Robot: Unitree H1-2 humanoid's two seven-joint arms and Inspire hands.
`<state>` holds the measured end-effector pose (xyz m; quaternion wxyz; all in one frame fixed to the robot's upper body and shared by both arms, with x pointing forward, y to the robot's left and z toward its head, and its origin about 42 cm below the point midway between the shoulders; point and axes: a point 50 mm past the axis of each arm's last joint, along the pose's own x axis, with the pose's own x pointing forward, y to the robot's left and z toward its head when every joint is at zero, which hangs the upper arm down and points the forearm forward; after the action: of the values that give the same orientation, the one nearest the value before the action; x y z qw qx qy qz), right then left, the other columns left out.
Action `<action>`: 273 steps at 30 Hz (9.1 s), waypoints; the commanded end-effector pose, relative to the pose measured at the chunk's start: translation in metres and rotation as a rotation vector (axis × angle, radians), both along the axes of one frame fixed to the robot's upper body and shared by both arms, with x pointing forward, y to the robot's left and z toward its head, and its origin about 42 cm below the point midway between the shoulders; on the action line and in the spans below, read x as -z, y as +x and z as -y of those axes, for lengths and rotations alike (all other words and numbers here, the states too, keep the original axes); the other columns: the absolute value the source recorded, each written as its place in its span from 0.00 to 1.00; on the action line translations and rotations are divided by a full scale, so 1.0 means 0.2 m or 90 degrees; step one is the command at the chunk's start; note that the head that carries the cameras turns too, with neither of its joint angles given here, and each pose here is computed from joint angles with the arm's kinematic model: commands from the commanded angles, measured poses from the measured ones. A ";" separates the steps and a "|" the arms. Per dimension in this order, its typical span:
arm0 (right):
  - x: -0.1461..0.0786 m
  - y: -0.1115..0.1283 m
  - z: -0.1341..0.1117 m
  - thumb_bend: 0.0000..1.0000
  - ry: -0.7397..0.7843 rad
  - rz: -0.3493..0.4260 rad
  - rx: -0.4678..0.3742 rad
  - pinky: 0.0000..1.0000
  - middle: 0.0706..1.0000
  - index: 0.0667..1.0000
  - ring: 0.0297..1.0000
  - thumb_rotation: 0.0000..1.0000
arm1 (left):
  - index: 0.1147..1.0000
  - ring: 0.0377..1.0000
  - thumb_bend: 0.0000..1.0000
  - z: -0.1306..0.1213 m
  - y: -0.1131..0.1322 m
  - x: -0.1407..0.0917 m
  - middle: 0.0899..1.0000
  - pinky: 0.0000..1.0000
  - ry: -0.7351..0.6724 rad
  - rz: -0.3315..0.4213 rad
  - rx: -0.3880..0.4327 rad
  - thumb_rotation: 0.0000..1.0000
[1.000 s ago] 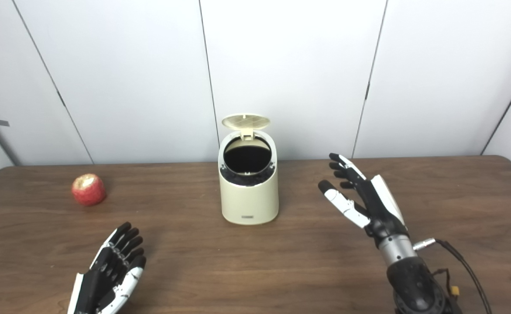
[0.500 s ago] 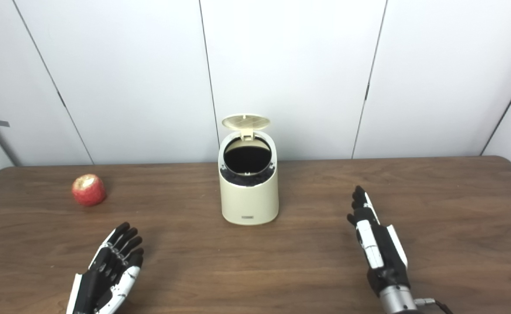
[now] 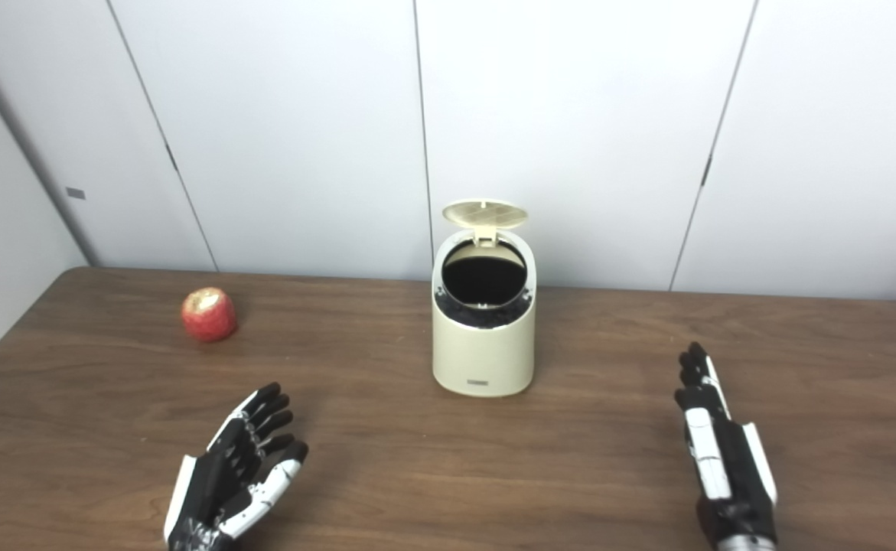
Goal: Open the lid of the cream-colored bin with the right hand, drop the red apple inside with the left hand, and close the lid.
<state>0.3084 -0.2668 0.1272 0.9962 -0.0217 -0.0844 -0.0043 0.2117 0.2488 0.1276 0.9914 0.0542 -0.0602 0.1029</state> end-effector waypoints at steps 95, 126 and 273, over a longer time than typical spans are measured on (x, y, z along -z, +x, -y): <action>-0.10 -0.05 -0.03 0.46 -0.035 0.011 -0.024 0.92 0.95 0.94 0.96 0.89 | 0.94 0.96 0.98 -0.67 1.41 -0.80 0.97 0.81 0.643 -0.258 0.011 0.18; -0.11 -0.05 -0.02 0.49 -0.035 0.016 -0.023 0.86 0.91 0.89 0.94 0.92 | 0.50 0.45 0.59 -0.70 1.44 -0.72 0.48 0.44 0.699 -0.364 0.054 0.00; -0.17 -0.02 -0.27 0.46 -0.046 0.026 0.002 0.76 0.86 0.91 0.85 1.00 | 0.43 0.48 0.50 0.69 1.17 -0.81 0.58 0.40 0.617 0.183 0.178 0.02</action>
<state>0.2972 -0.2167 0.1402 0.9965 -0.0619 -0.0557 -0.0067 0.4419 0.1159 0.2637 0.8504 0.4744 -0.2133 -0.0790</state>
